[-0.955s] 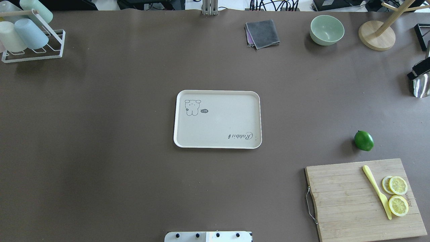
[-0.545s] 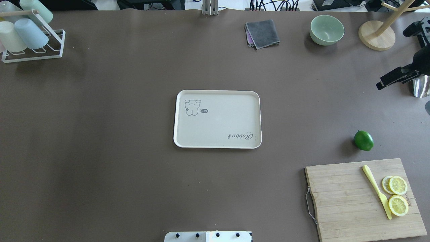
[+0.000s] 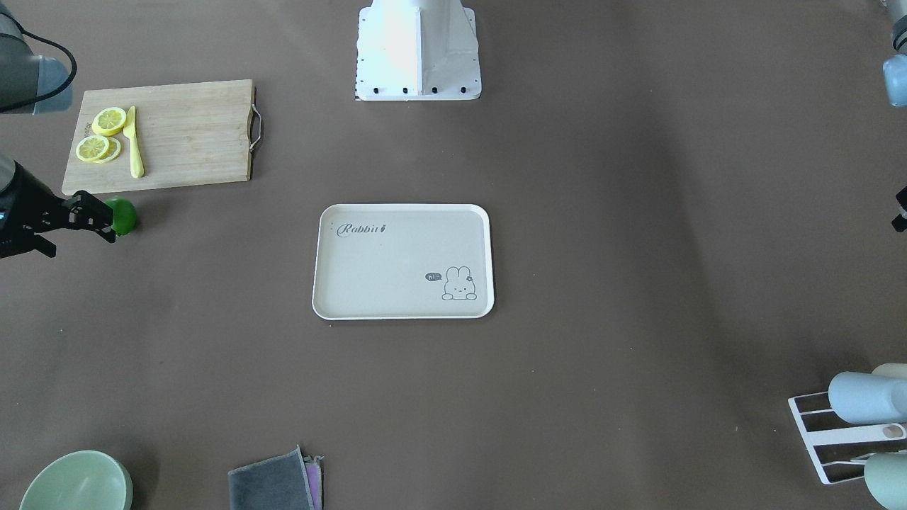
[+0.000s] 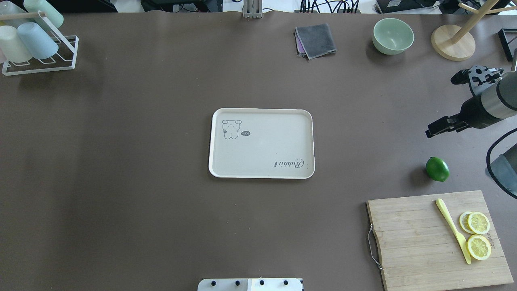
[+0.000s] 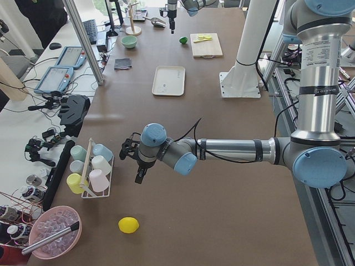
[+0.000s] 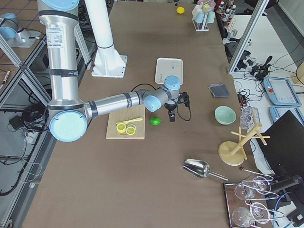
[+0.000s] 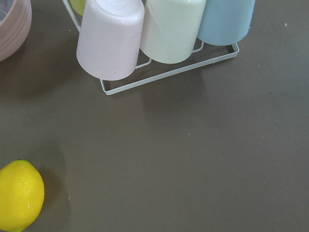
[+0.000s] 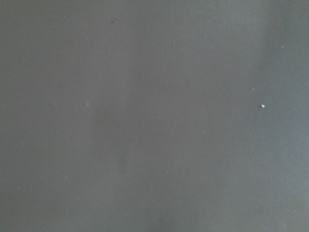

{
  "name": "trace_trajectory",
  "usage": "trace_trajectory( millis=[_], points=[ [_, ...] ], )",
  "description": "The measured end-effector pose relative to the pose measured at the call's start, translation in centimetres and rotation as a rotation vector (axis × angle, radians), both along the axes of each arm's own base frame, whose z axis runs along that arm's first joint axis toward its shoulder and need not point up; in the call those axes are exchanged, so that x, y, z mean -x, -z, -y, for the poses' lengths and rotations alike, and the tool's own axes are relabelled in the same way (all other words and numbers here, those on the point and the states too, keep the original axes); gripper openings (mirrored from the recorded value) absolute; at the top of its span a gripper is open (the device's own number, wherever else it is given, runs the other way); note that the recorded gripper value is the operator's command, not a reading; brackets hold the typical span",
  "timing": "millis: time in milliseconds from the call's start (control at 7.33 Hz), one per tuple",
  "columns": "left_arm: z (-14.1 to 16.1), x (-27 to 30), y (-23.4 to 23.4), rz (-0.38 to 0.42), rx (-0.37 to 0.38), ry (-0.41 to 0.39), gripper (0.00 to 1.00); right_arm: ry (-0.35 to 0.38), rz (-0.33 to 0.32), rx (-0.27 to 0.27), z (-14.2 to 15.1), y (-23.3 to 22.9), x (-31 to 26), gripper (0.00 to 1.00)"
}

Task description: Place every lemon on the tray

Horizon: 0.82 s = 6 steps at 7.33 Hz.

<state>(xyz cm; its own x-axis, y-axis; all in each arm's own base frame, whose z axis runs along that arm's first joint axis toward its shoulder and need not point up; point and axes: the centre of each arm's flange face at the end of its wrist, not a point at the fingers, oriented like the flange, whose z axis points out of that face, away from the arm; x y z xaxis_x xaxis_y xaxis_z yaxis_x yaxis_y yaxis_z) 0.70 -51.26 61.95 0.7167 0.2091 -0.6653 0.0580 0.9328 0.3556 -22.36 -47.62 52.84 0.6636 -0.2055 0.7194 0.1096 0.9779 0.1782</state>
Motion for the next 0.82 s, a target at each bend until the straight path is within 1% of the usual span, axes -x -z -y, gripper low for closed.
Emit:
trace_trajectory(
  millis=[409, 682, 818],
  points=[
    [2.1, 1.3, 0.0, 0.015, -0.025, -0.001, 0.98, 0.048, -0.027, 0.052, -3.0, -2.1, 2.7, 1.00],
    [3.3, 2.1, 0.1, 0.031, -0.038, -0.018, 0.98, 0.073, -0.042, 0.070, -4.5, -3.2, 3.3, 0.99],
    [3.7, 2.6, 0.2, 0.036, -0.043, -0.020, 0.98, 0.085, -0.044, 0.073, -5.2, -3.6, 3.5, 0.75]
  ],
)
